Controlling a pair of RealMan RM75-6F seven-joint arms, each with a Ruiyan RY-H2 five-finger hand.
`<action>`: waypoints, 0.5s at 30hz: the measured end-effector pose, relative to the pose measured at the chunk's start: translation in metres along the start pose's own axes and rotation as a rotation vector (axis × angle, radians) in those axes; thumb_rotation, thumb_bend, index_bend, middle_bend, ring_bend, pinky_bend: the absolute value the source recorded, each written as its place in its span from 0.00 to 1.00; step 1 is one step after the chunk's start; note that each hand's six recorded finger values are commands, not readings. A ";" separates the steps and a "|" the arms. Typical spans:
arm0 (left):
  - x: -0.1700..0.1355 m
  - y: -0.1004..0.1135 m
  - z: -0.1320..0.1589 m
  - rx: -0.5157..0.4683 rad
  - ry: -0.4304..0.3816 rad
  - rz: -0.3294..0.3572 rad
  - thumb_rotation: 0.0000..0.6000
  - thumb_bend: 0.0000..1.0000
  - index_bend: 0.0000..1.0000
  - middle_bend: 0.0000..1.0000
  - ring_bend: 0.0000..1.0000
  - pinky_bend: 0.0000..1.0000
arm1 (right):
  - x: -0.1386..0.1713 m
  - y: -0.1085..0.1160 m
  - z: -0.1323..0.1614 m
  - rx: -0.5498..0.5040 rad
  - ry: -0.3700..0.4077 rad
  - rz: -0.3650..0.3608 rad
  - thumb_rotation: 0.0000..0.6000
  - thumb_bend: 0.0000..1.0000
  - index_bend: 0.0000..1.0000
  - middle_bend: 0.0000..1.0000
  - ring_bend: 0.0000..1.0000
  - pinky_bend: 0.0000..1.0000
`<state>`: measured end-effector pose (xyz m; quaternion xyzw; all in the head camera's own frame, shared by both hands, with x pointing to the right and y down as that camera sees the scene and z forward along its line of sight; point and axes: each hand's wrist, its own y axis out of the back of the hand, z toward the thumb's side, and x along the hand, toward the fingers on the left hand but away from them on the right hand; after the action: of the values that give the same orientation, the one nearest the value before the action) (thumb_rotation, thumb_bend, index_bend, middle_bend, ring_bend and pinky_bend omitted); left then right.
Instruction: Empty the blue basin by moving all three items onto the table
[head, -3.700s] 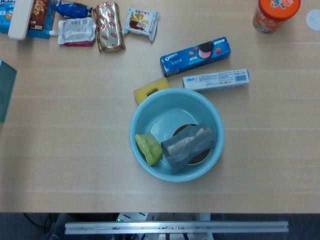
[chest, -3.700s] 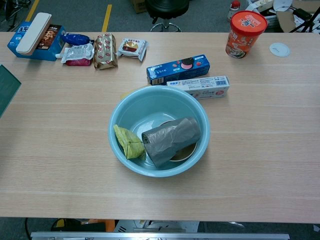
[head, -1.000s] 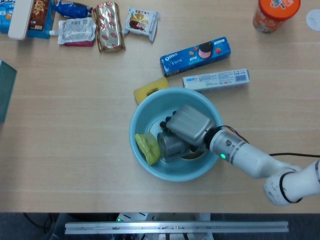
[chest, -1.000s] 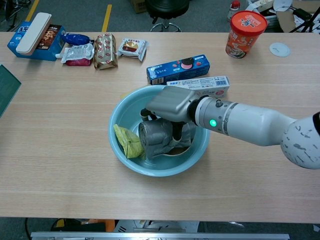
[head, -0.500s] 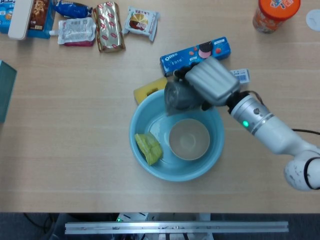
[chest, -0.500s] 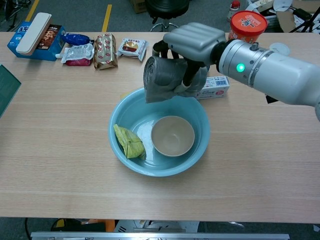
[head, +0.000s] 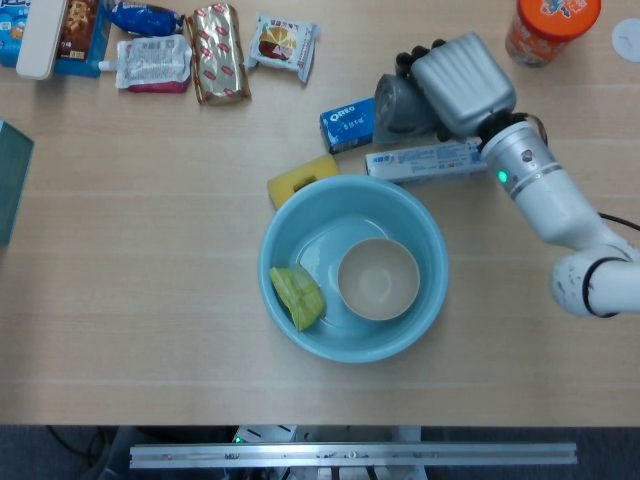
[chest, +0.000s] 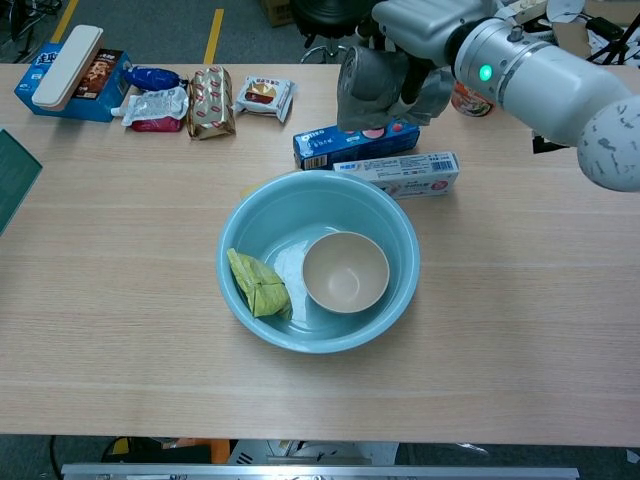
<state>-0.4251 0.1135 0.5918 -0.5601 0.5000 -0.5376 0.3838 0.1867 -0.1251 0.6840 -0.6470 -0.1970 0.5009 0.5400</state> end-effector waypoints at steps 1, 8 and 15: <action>-0.001 0.000 0.000 -0.001 0.002 0.000 1.00 0.43 0.44 0.39 0.32 0.23 | -0.004 -0.003 0.000 0.008 -0.005 0.005 1.00 0.30 0.76 0.70 0.72 0.81; -0.006 0.002 -0.004 0.000 0.016 -0.005 1.00 0.43 0.44 0.39 0.32 0.23 | -0.028 -0.034 -0.003 0.080 -0.039 0.064 1.00 0.30 0.76 0.70 0.72 0.81; -0.007 0.000 -0.002 -0.004 0.003 -0.026 1.00 0.43 0.44 0.39 0.32 0.23 | -0.034 -0.072 -0.006 0.159 -0.049 0.149 1.00 0.30 0.76 0.70 0.72 0.81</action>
<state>-0.4270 0.1202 0.5903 -0.5667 0.4943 -0.5423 0.3747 0.1980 -0.1307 0.7633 -0.6028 -0.1212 0.5691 0.5459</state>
